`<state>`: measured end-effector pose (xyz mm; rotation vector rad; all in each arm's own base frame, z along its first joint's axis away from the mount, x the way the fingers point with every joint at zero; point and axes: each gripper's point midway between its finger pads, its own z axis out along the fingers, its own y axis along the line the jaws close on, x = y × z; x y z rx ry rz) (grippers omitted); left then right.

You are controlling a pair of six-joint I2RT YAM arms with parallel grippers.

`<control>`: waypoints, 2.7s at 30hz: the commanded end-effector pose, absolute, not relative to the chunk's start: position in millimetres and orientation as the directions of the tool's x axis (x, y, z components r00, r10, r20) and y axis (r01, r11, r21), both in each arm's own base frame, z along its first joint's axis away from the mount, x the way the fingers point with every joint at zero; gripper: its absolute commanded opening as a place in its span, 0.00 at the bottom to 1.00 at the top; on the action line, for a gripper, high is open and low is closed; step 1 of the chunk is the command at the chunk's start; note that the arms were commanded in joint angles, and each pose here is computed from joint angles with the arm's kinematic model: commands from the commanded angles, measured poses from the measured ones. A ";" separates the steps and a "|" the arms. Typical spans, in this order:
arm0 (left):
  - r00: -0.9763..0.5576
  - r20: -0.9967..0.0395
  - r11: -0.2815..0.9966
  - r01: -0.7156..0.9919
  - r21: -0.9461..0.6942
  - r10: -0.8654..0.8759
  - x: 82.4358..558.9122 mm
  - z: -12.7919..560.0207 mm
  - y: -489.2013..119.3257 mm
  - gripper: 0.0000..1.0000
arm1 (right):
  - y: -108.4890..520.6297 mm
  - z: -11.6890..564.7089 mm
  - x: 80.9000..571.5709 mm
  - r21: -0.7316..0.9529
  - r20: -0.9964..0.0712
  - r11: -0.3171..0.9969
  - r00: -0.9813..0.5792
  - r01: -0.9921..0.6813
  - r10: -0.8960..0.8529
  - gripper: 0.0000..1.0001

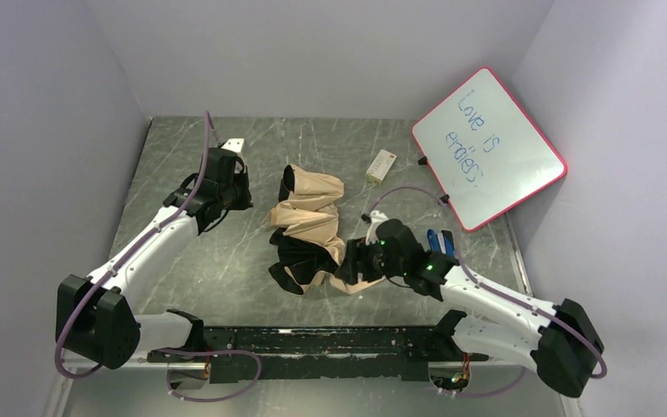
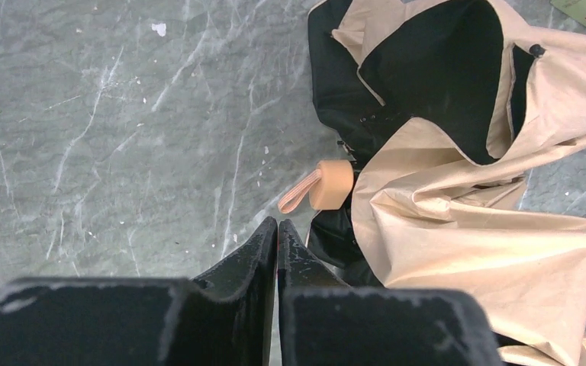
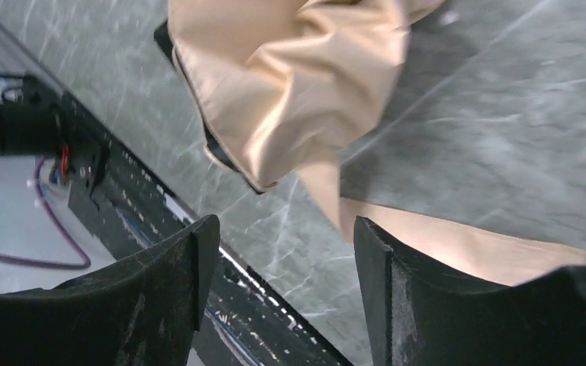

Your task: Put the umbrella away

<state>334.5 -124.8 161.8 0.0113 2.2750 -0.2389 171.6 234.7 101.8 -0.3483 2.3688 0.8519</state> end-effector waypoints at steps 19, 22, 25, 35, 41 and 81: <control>-0.676 -0.735 0.981 0.100 -0.168 -0.057 332.0 149.4 -123.0 0.05 | 282.3 43.2 162.1 0.491 -0.674 0.632 -0.721 -0.600 -0.161 0.72; -0.679 -0.732 0.979 0.105 -0.172 -0.056 331.7 147.7 -124.4 0.05 | 284.7 42.4 152.1 0.536 -0.652 0.602 -0.743 -0.592 -0.152 0.69; -0.681 -0.730 0.979 0.104 -0.175 -0.058 332.2 147.0 -124.7 0.05 | 287.2 43.1 142.3 0.579 -0.634 0.569 -0.761 -0.584 -0.136 0.66; -0.686 -0.725 0.979 0.101 -0.179 -0.062 331.1 143.9 -124.8 0.05 | 297.7 49.5 117.6 0.657 -0.600 0.490 -0.791 -0.573 -0.119 0.45; -0.685 -0.726 0.978 0.104 -0.178 -0.059 331.0 145.1 -124.7 0.05 | 308.1 58.9 114.5 0.667 -0.614 0.453 -0.781 -0.591 -0.114 0.28; -0.710 -0.702 0.975 0.119 -0.188 -0.049 327.0 134.8 -127.5 0.05 | 245.2 44.3 139.4 0.490 -0.548 0.815 -0.837 -0.308 0.012 0.42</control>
